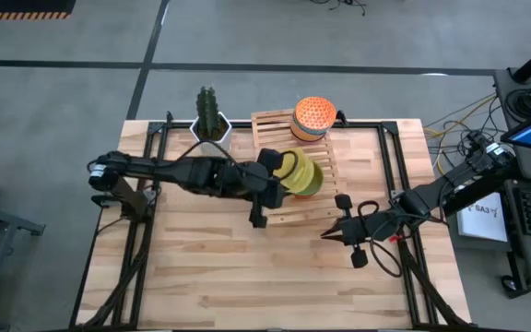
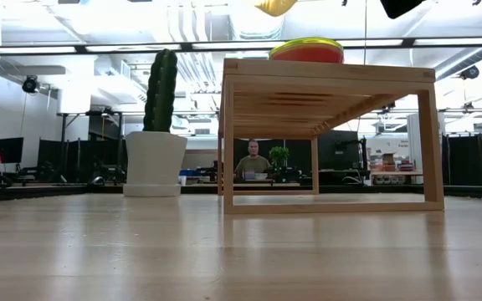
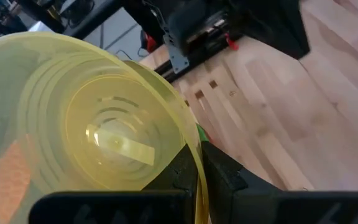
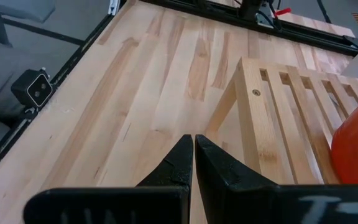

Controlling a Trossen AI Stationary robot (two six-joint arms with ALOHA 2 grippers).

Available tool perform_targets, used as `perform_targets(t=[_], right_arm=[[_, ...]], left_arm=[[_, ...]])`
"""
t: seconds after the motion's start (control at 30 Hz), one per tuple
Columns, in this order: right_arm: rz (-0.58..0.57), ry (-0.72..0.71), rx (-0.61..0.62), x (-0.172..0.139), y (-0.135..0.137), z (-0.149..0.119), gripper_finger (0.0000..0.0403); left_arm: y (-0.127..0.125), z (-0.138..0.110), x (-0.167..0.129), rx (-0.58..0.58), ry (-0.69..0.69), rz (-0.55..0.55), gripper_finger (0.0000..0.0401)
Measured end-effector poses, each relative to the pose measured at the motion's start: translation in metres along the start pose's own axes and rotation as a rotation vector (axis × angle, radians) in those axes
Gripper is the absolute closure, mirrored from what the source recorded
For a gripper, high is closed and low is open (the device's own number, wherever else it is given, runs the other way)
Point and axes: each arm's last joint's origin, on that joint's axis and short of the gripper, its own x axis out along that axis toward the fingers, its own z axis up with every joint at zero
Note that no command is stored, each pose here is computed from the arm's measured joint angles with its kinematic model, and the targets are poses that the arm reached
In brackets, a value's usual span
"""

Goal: Place and stack bowls onto a shelf
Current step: Stack the yellow bowl on top of the green bowl on the shelf

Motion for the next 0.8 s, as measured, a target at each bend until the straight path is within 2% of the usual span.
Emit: perform_targets(t=[0.27,0.6,0.8], right_arm=[[0.0,-0.006,0.019,0.0,0.0,0.001,0.0394],[0.001,-0.019,0.03,0.0,0.0,0.002,0.0394],[0.001,-0.016,0.034,0.0,0.0,0.002,0.0394]], left_arm=[[0.016,-0.008,0.01,-0.082,-0.064,-0.063,0.0401],[0.007,-0.02,0.051,-0.087,0.022,-0.098,0.0401],[0.008,-0.024,0.059,-0.093,0.038,-0.093,0.0401]])
